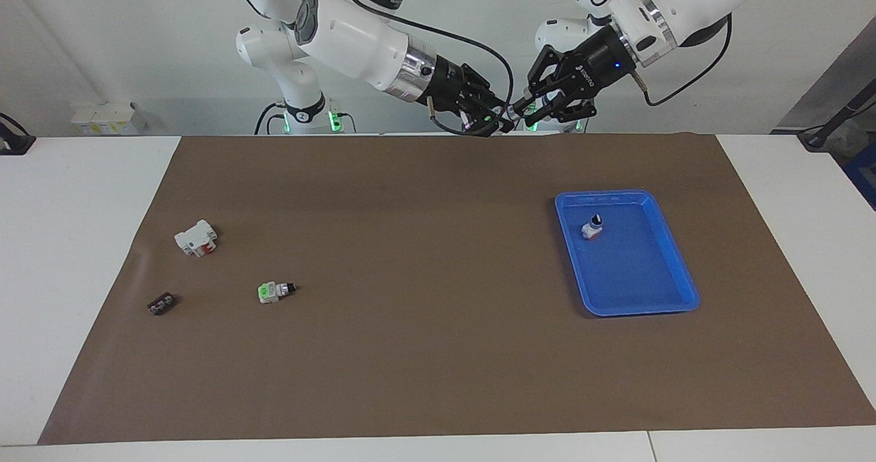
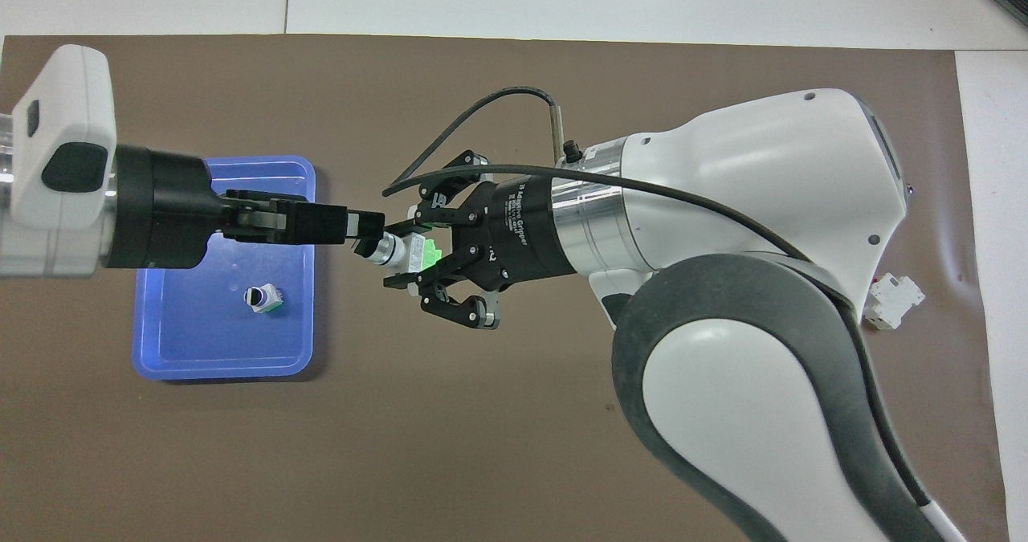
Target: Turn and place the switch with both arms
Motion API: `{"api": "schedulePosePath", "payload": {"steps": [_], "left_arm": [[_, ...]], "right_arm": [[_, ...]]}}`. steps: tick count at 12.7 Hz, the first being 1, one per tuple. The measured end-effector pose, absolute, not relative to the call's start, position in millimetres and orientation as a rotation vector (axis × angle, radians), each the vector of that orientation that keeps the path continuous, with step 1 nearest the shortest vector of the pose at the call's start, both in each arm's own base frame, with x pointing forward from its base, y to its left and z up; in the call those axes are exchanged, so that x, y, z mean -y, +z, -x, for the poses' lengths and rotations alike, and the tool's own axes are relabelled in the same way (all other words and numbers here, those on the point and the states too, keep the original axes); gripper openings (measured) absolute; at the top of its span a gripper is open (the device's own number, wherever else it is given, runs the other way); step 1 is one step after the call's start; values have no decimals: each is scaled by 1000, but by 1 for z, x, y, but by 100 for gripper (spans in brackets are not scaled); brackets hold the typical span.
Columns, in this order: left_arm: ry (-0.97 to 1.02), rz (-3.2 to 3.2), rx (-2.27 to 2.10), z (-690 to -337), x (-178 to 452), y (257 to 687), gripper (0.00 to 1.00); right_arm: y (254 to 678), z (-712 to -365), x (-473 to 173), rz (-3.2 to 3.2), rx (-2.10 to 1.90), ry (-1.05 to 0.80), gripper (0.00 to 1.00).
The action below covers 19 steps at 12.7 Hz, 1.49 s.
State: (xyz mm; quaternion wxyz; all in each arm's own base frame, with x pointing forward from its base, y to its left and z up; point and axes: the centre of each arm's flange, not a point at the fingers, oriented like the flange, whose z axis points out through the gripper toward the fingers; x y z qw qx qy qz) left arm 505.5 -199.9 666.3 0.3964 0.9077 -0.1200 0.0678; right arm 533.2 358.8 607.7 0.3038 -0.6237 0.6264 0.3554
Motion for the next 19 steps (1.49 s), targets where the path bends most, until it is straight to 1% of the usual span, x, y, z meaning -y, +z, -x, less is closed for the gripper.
{"api": "schedulePosePath", "payload": {"steps": [2,3,4,7,8,9,11,19], "left_arm": [[157,-2300,312,-504,200,666,31],[148,-2300,311,-503,198,665,24],[132,-2295,315,-502,198,666,19],[107,-2295,324,-499,196,665,19],[99,-2295,324,-499,196,665,16],[85,-2296,310,-498,195,664,10],[52,-2303,247,-498,194,665,10],[-162,-2313,-265,-492,193,672,10]], "right_arm": [[607,-533,-359,1658,-1660,946,42],[607,-532,-359,1664,-1659,951,42],[606,-531,-360,1666,-1659,953,42],[606,-531,-361,1672,-1659,958,42],[606,-530,-361,1675,-1658,961,42],[606,-529,-361,1677,-1657,963,42],[606,-529,-362,1680,-1655,965,42],[614,-525,-361,1688,-1645,969,42]]}}
